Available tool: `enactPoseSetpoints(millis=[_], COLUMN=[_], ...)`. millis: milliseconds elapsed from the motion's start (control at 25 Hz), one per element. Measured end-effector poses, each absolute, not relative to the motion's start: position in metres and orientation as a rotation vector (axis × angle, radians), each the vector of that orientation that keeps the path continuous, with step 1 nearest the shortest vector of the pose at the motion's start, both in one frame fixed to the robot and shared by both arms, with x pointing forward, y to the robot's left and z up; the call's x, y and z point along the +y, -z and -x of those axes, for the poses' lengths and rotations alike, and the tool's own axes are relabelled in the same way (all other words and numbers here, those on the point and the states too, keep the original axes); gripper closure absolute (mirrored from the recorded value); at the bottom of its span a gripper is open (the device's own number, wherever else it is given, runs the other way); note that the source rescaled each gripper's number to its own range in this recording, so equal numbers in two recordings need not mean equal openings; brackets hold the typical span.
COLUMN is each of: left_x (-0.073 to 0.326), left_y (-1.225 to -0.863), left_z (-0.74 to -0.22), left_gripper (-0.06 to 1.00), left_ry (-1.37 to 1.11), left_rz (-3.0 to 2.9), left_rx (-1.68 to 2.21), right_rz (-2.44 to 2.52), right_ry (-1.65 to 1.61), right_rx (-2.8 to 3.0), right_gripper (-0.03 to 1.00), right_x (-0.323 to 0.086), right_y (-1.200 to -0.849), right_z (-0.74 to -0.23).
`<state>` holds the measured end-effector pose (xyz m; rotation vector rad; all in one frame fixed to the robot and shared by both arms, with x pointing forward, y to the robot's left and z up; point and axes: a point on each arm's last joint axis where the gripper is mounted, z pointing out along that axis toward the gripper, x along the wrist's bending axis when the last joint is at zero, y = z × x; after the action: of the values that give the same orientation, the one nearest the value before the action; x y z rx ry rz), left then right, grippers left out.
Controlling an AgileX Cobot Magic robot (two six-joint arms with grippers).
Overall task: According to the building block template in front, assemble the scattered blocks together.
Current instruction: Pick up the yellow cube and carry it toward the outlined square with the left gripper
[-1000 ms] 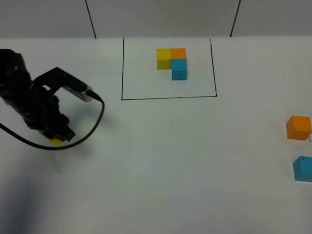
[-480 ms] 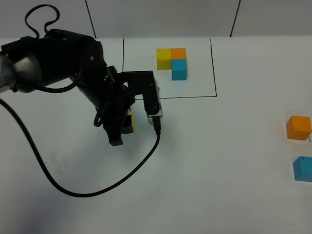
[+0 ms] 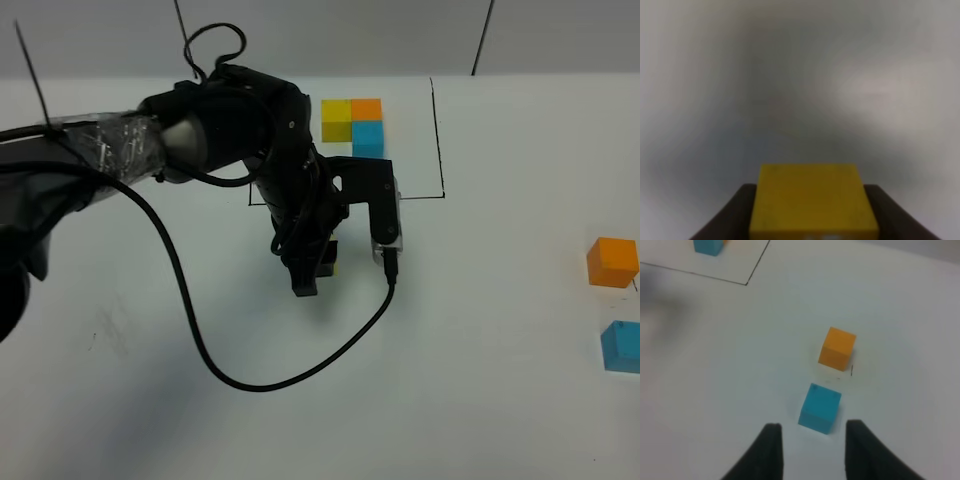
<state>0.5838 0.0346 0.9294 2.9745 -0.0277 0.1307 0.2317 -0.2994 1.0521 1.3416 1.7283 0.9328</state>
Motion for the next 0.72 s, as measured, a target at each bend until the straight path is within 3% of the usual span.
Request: enactPoseSetpoints(millis=[320,720], left_x=[0.027,0.027], left_y=[-0.895,-0.894], left_z=[-0.590,-0.591], left_gripper=[0.93,0.93], left_ry=[-0.039,-0.039], left_rz=[-3.033,-3.040], left_rx=[-0.050,-0.040], right_rz=[-1.342,-1.342], right_ry=[-0.933,-0.933], right_rx=[1.728,1.728], right_gripper=[0.97,0.97], right_x=[-0.299,-0.299], right_y=[-1.052,-1.052], right_z=[-0.232,-0.232])
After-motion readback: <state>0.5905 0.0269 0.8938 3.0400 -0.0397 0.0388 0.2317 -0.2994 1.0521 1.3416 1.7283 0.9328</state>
